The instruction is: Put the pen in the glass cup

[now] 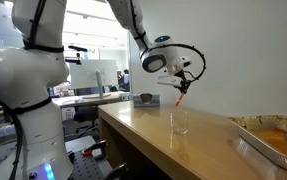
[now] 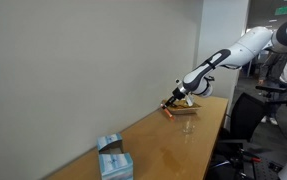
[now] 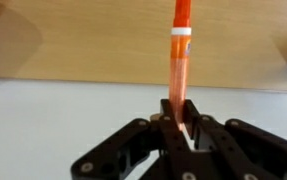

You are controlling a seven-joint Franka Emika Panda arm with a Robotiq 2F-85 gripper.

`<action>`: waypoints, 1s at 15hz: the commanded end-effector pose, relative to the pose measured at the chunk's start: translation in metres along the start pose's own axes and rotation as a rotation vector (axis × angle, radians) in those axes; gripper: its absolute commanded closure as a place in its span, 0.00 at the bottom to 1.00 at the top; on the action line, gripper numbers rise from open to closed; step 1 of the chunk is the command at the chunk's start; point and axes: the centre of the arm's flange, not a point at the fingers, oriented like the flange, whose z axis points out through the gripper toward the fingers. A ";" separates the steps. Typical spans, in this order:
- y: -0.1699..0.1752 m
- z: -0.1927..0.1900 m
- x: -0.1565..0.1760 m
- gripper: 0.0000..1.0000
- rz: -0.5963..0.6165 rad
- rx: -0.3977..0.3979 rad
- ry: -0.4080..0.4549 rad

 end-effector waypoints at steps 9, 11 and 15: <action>0.069 -0.082 -0.080 0.96 0.158 -0.082 0.092; 0.083 -0.089 -0.094 0.96 0.200 -0.099 0.104; 0.089 -0.105 -0.114 0.96 0.245 -0.119 0.134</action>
